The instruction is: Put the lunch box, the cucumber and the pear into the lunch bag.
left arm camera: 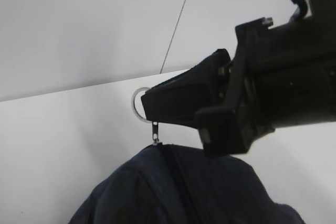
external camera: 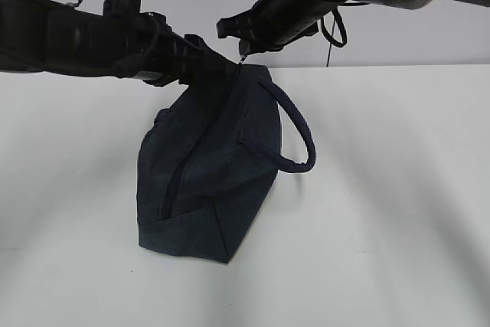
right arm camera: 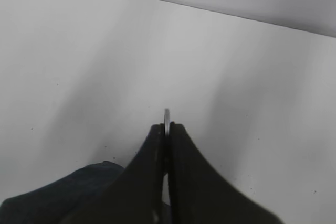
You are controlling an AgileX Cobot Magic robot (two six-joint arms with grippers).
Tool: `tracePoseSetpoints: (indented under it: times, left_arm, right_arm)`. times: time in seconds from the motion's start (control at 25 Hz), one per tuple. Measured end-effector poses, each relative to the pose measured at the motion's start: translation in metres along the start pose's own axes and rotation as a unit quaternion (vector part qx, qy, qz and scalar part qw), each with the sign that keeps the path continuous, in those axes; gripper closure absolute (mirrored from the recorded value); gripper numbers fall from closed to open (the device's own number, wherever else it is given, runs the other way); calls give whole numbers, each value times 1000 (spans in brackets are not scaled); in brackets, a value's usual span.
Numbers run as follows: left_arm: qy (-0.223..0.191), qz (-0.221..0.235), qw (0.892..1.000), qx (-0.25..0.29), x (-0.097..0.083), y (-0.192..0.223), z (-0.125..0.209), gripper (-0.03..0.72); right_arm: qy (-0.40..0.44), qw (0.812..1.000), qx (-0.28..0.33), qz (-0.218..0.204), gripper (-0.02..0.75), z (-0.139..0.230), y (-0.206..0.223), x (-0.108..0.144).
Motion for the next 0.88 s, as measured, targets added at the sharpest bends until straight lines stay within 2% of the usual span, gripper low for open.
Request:
tracePoseSetpoints:
  times: [0.04,0.16,0.24,0.56,0.88]
  left_arm:
    - [-3,0,1000,0,0,2,0,394]
    - [-6,5,1000,2,0,6,0,599]
    - [-4,12,1000,4,-1,7,2,657]
    - [16,26,999,8,-4,6,1,668]
    - [50,7,999,-7,-6,-10,-13,669]
  right_arm:
    - [0,1000,1,0,732,0,0,0]
    - [1,1000,3,0,732,1,0,0]
    - [1,1000,4,0,732,1,0,0]
    - [6,1000,-2,-2,732,-1,0,0]
    - [65,998,10,-10,732,5,14,-21]
Point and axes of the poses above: a point on each arm's last joint axis where the gripper is mounted, y pointing out along that axis toward the gripper, x along the wrist's bending axis when the last joint is at zero, z = x × y, the point moved 3 cm from there along y, pointing out along that axis toward the gripper, and after that the axes turned 6 degrees about y, right-handed, at the moved point
